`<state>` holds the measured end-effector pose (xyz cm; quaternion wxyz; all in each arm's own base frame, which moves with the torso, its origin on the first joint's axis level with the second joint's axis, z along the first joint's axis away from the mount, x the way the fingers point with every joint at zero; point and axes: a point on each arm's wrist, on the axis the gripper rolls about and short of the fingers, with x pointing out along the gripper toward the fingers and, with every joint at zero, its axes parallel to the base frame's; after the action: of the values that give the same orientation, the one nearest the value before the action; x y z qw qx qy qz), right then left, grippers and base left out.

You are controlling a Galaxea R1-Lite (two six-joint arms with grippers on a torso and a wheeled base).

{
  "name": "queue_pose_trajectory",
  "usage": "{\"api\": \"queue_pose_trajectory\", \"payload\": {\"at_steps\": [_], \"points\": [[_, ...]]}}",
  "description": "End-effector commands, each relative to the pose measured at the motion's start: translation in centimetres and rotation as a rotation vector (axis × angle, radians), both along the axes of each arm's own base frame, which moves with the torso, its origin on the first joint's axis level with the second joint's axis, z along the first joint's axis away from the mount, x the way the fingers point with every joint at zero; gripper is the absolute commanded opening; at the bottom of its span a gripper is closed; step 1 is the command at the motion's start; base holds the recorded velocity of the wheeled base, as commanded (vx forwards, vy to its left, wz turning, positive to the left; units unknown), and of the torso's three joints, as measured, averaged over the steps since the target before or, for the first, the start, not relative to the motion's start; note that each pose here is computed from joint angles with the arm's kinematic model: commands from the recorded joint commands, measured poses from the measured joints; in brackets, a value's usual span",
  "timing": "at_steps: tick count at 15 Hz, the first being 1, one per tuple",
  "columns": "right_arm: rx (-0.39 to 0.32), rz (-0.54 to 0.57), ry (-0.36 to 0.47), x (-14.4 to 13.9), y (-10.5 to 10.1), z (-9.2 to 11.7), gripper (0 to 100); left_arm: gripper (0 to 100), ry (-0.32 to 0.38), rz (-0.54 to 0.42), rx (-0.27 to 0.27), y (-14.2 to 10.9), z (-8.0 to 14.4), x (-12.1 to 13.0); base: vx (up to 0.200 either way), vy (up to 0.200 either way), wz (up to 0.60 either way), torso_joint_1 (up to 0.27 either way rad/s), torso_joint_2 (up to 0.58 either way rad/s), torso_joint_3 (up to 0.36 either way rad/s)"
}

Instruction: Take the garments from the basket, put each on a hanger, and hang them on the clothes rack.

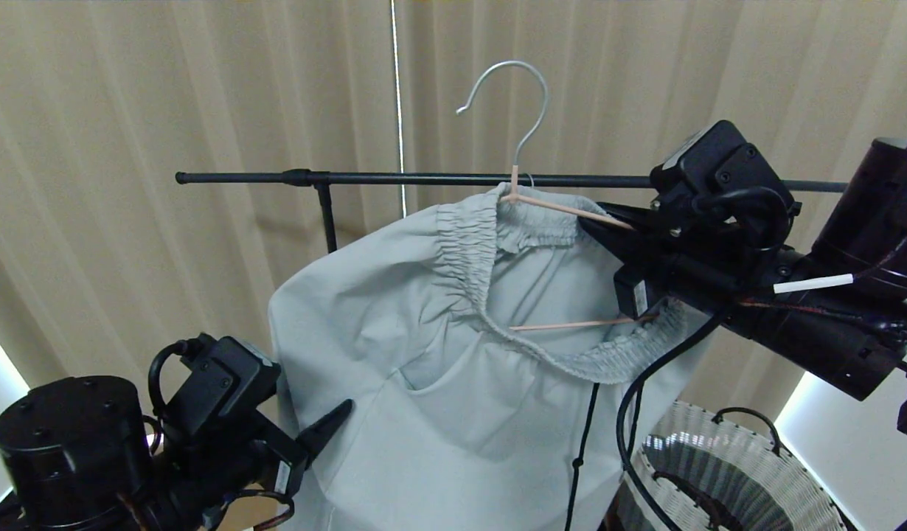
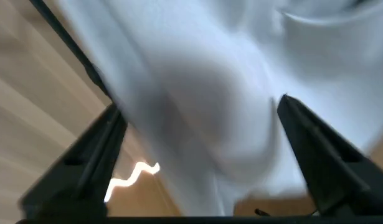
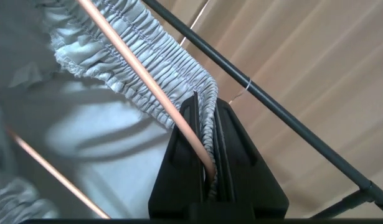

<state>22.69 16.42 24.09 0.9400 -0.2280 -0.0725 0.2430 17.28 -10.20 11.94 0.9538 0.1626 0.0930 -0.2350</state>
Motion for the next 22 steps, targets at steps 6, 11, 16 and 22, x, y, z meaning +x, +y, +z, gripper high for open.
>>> {"api": "queue_pose_trajectory", "payload": {"at_steps": [6,11,16,22], "points": [[-0.004,-0.103,0.008,1.8,-2.2,-0.3,0,0,-0.015,0.007,-0.003,0.4,-0.4,-0.4,0.0,0.0,0.0,0.0,0.0,0.0],[-0.012,-0.181,0.018,3.1,-5.0,-0.5,0,0,-0.099,0.158,-0.045,3.4,0.0,0.2,0.0,0.0,0.0,0.0,0.0,0.0],[-0.02,-0.181,0.029,3.0,-5.1,-1.0,0,0,-0.127,0.26,-0.025,5.2,0.1,1.2,0.0,0.0,0.0,0.0,0.0,0.0],[-0.018,-0.167,0.025,3.1,-4.7,-0.9,0,0,-0.087,0.101,-0.013,2.5,-0.7,0.0,0.0,0.0,0.0,0.0,0.0,0.0]]}}
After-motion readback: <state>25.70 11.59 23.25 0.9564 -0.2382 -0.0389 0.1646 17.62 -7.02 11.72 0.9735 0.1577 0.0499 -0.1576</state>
